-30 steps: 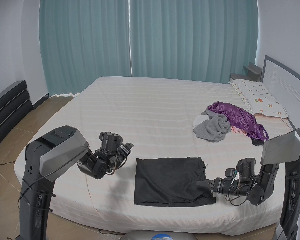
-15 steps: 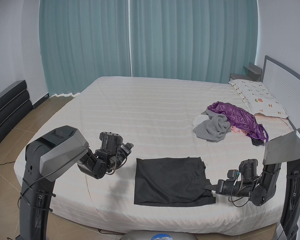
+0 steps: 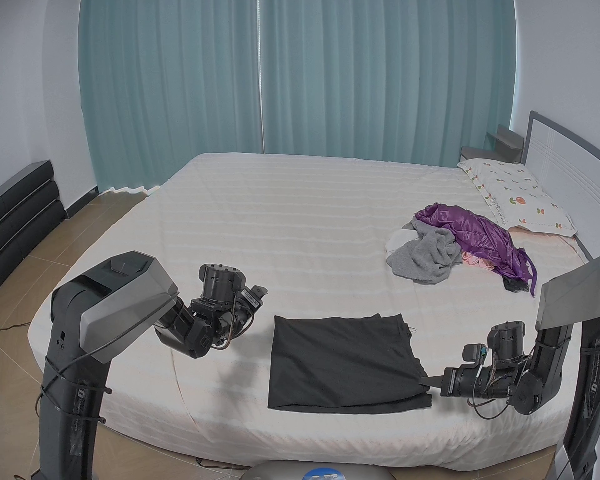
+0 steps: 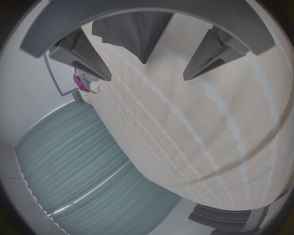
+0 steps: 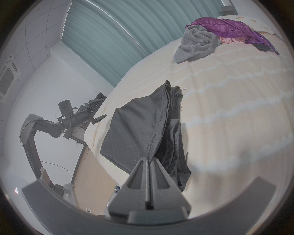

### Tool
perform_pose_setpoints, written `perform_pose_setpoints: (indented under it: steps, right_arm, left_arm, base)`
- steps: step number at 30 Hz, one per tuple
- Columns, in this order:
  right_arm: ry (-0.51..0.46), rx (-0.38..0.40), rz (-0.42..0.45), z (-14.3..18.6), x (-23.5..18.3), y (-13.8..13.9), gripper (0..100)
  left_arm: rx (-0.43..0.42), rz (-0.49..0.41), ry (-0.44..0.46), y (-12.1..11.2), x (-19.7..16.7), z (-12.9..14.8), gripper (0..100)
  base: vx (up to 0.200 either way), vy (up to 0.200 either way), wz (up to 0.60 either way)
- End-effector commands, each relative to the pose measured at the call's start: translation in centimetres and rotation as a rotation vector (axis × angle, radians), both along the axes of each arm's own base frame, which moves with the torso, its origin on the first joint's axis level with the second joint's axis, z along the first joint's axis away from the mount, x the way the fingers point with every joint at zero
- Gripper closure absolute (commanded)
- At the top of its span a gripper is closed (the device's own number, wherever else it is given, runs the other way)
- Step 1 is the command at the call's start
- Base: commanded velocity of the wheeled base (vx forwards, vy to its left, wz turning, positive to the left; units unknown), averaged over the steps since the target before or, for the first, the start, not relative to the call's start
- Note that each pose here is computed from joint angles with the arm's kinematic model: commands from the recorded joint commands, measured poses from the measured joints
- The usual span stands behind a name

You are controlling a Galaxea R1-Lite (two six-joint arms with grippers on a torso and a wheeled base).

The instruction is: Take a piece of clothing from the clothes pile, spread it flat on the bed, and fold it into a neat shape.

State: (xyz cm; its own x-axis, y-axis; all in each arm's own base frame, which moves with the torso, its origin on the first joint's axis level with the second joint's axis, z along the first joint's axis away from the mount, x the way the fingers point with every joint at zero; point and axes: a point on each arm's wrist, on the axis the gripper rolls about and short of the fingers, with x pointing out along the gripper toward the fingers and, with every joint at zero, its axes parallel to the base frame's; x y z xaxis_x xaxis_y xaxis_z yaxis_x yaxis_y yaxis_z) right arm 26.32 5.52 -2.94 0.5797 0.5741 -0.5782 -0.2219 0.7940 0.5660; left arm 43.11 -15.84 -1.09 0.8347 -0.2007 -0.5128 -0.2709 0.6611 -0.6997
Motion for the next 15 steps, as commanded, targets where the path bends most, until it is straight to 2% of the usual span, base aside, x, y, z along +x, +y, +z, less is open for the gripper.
perform_pose_setpoints:
  steps: [1, 2, 3, 7, 12, 15]
  right_arm:
    - [0.015, -0.007, -0.014, -0.6, 0.1, -0.5, 100]
    - [0.017, -0.008, -0.018, -0.7, 0.1, -0.6, 100]
    - [0.015, -0.009, -0.02, -0.7, 0.2, -0.6, 0]
    - [0.002, -0.008, -0.02, -0.6, 0.4, -0.7, 0]
    - [-0.086, 0.046, -0.05, 0.5, 3.6, 0.0, 0]
    - [-0.108, 0.158, -0.124, 1.0, 6.9, 0.9, 0]
  left_arm:
    - [0.001, 0.0, 0.003, 0.0, 0.0, -0.1, 0]
    - [0.0, 0.0, 0.001, 0.0, 0.0, -0.1, 0]
    - [0.001, 0.0, 0.003, 0.0, 0.0, -0.1, 0]
    - [0.001, 0.0, 0.003, 0.0, 0.0, -0.1, 0]
    - [0.0, 0.0, 0.001, 0.0, 0.0, -0.1, 0]
    - [0.001, 0.0, 0.003, 0.0, 0.0, -0.1, 0]
  base:
    - [0.0, 0.0, 0.0]
    - [0.0, 0.0, 0.0]
    - [0.0, 0.0, 0.0]
    - [0.0, 0.0, 0.0]
    - [0.0, 0.0, 0.0]
    - [0.0, 0.0, 0.0]
